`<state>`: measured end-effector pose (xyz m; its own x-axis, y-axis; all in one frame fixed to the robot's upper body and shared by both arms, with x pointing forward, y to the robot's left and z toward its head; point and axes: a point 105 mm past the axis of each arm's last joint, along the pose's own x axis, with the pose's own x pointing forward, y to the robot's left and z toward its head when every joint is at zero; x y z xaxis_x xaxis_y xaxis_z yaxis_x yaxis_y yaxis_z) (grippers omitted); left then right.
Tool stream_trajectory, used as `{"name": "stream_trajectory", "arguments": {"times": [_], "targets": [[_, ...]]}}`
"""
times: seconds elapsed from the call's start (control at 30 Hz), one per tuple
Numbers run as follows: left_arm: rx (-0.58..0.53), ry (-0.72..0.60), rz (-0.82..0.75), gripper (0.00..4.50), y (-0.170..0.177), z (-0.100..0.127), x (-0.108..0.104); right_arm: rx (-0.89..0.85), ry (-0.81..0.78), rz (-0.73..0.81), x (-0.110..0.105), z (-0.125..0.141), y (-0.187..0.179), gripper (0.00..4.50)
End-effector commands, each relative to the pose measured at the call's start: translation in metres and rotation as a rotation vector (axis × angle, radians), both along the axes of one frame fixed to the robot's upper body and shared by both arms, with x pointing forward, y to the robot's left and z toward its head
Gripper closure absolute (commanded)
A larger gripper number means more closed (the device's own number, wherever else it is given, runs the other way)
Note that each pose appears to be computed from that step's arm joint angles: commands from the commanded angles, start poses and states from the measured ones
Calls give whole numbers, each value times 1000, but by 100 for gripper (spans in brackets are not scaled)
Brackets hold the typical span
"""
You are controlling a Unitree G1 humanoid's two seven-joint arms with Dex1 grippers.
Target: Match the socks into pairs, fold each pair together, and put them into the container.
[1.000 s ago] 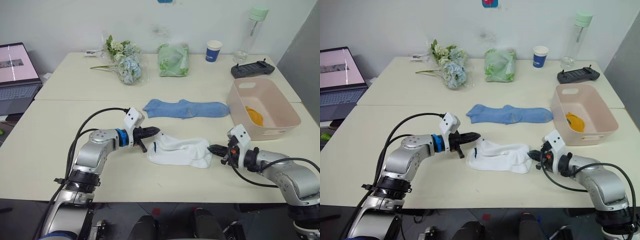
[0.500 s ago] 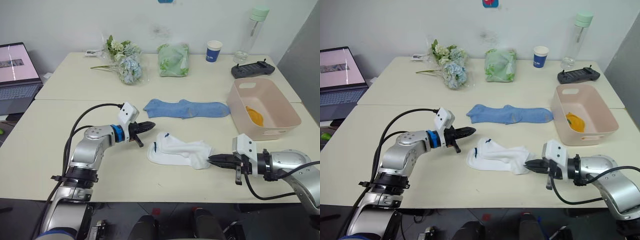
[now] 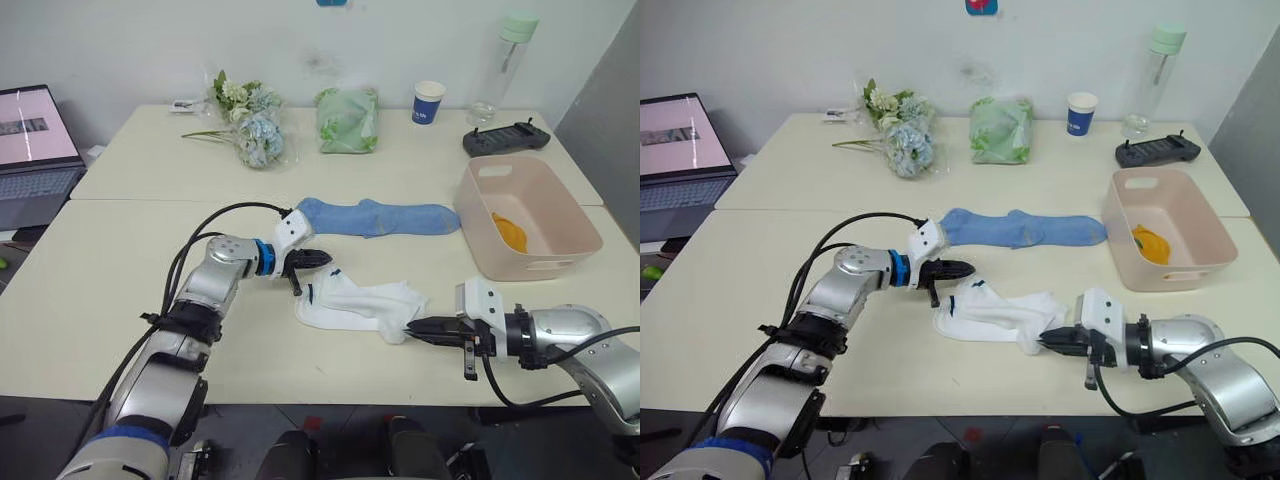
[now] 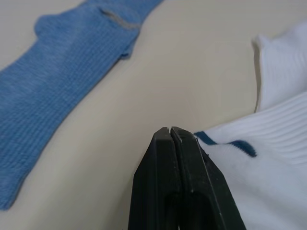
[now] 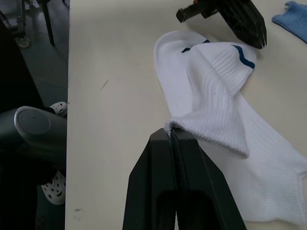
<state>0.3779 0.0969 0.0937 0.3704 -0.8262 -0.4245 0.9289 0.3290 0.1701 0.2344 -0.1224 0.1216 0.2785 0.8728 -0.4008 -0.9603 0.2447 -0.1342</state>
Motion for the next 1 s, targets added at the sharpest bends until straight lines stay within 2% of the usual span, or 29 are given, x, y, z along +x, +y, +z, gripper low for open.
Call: {"name": "stream_trajectory", "arguments": {"times": [0.03, 0.27, 0.43, 0.57, 0.67, 0.93, 1.0], "targets": [[29, -62, -48, 363, -1, 9, 4, 6, -40, 15, -1, 8, 5, 450], [86, -35, -95, 146, 6, 1, 0, 9, -35, 9, -2, 8, 7, 450], [118, -42, -81, 146, 9, -5, 2, 5, -36, 9, -2, 8, 8, 450], [154, -57, -132, 146, 7, -12, -5, 0, -41, 6, 0, 8, 8, 450], [177, -75, -129, 206, 11, -15, -3, 1, -42, 4, 1, 8, 8, 450], [119, -79, -113, 447, 9, -5, 0, 2, -43, -4, 3, 8, 7, 450], [109, -78, -107, 447, 10, -3, 0, 0, -43, -8, 4, 8, 6, 450]]}}
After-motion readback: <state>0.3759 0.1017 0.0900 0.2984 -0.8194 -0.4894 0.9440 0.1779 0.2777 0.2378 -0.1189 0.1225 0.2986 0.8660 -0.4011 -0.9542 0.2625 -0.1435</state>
